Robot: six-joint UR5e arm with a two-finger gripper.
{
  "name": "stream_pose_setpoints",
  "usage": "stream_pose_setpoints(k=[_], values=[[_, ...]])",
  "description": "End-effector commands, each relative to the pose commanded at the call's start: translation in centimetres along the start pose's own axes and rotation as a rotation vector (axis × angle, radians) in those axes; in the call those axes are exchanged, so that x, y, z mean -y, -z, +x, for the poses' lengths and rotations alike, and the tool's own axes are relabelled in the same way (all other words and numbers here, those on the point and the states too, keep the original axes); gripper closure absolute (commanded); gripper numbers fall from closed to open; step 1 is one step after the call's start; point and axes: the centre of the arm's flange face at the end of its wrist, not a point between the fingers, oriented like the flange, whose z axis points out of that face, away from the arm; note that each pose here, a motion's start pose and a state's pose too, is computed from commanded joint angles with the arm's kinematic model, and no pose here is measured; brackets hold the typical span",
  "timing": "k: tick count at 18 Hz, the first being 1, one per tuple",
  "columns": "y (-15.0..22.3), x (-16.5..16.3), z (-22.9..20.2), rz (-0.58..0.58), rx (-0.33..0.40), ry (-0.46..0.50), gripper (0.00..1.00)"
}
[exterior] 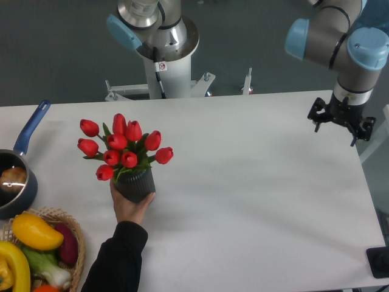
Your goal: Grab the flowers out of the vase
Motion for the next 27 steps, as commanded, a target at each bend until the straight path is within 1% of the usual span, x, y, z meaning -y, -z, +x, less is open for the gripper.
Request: stream_pose_setpoints(k=[6, 9, 12, 13, 15, 16, 17, 19, 20, 21, 23, 25, 27], values=[[-0.2, 0.8, 0.5, 0.006, -0.002, -0.011, 0.0], [-2.2, 1.5, 2.8, 0.009, -0.049, -0.022, 0.0], [-1.1, 2.0, 5.4, 0.004, -0.052, -0.036, 0.0], [-0.8, 2.0, 5.9, 0.013, -0.052, -0.027, 0.0], [1.5, 2.6, 6.6, 0.047, -0.021, -0.025, 0.0], [2.9, 3.6, 7.1, 0.073, -0.002, -0.03, 0.0], [4.2, 4.5, 7.6, 0.084, 0.015, -0.014, 0.0], [6.1, 5.4, 8.3, 0.094, 0.038, 0.066, 0.0], [7.2, 6.3, 9.0, 0.091, 0.05, 0.071, 0.0], [8.3, 7.4, 9.9, 0.095, 0.053, 0.057, 0.0], [10.8, 8.3, 11.9, 0.096, 0.038, 0.046, 0.0], [14.0, 9.3, 13.9, 0.099, 0.027, 0.075, 0.0], [16.4, 11.4, 16.0, 0.115, 0.028, 0.074, 0.0]])
